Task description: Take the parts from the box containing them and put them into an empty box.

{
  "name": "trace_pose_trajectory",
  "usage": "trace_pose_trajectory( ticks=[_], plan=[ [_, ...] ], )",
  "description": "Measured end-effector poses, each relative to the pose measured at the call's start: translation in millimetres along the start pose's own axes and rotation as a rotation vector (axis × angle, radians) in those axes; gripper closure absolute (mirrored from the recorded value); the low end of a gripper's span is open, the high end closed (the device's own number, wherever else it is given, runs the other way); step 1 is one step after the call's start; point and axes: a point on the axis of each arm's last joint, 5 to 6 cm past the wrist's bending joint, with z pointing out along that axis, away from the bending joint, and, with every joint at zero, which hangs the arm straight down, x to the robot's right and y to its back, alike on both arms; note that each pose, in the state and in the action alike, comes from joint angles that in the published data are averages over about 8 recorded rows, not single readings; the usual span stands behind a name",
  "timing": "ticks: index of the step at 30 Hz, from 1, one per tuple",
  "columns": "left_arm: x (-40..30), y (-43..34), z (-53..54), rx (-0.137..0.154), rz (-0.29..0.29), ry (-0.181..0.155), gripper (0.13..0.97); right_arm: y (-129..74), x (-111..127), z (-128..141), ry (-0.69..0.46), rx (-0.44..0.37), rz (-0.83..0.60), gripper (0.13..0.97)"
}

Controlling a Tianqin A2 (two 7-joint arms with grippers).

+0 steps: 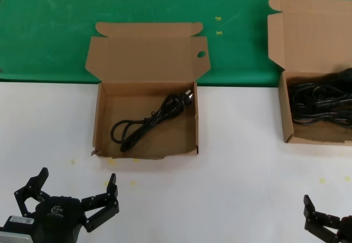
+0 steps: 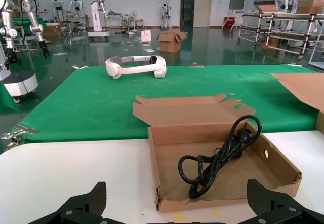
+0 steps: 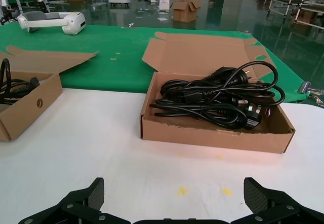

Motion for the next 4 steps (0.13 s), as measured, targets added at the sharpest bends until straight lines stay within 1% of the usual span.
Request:
trace_pose_trajectory(
  ticks=[4],
  plan=[
    [0.0, 0.0, 0.0, 0.0, 0.0, 0.0, 0.132, 0.0, 0.0, 0.0, 0.0, 0.0, 0.0, 0.13]
  ],
)
